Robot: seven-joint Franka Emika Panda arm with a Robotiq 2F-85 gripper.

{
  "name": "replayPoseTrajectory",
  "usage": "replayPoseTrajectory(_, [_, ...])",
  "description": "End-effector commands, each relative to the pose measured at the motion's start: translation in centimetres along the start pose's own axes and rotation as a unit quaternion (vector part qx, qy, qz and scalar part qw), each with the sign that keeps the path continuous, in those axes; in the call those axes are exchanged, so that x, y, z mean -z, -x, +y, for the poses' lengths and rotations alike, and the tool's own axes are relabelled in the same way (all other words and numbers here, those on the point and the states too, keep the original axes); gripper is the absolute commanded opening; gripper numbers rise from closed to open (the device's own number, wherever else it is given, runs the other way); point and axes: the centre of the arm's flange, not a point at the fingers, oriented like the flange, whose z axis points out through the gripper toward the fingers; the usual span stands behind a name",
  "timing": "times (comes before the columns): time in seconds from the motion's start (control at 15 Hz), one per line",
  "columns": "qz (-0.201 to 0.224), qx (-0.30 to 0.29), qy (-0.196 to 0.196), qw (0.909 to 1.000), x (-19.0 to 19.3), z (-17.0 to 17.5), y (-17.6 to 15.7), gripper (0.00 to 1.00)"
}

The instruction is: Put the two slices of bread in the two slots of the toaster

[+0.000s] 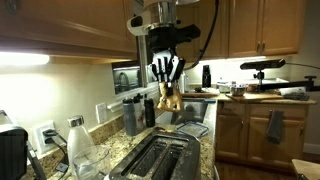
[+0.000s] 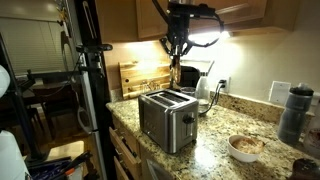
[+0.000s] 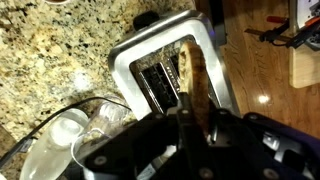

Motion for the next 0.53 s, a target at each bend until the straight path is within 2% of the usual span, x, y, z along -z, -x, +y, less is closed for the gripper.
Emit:
replayPoseTrajectory(0.0, [0.008,0.047,-0.034,0.9983,-1.7,-2.1,-0.4,0.09])
replayPoseTrajectory(0.47, [0.004,0.099,-0.071,0.9925,-4.3,-3.3,-2.3,0.09])
